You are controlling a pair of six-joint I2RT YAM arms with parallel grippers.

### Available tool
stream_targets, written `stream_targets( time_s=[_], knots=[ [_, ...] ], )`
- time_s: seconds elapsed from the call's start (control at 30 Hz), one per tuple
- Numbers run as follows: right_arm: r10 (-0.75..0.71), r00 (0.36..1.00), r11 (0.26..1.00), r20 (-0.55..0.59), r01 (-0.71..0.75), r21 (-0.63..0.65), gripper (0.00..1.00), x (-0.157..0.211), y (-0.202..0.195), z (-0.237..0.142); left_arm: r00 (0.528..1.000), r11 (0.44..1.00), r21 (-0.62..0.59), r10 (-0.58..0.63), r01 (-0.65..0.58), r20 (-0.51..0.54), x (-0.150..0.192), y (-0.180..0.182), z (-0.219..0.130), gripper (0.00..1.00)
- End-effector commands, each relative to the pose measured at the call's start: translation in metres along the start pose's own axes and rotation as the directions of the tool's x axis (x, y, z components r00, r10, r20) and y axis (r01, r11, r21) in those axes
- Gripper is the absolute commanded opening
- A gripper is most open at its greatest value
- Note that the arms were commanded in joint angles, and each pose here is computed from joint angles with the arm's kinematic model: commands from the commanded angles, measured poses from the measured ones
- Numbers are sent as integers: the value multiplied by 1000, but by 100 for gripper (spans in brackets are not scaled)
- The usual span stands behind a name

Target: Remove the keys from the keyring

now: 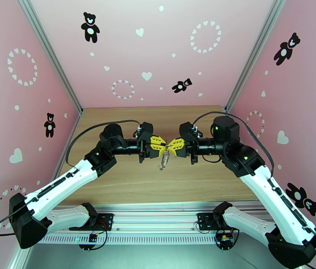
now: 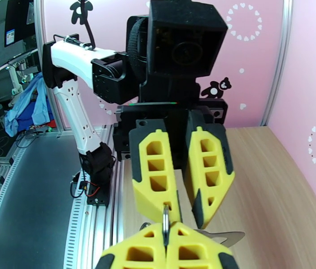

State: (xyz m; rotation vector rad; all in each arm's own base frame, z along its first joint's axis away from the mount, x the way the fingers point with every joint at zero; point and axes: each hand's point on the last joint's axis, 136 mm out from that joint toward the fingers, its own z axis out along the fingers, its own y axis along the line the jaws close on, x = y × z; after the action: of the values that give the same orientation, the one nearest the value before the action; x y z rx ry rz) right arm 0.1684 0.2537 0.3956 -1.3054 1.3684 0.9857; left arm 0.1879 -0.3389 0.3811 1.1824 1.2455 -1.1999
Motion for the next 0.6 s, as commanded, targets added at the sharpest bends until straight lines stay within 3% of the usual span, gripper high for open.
stream_targets(
  time_s=[0.0, 0.57],
  knots=[
    [-33, 999, 999, -17, 34, 31, 0, -6, -1, -5, 999, 999, -17, 39, -39, 9, -9, -6, -10, 22],
    [-27, 999, 999, 27, 28, -31, 0, -15, 2, 0, 999, 999, 29, 33, -34, 32, -17, -2, 1, 21]
  ],
)
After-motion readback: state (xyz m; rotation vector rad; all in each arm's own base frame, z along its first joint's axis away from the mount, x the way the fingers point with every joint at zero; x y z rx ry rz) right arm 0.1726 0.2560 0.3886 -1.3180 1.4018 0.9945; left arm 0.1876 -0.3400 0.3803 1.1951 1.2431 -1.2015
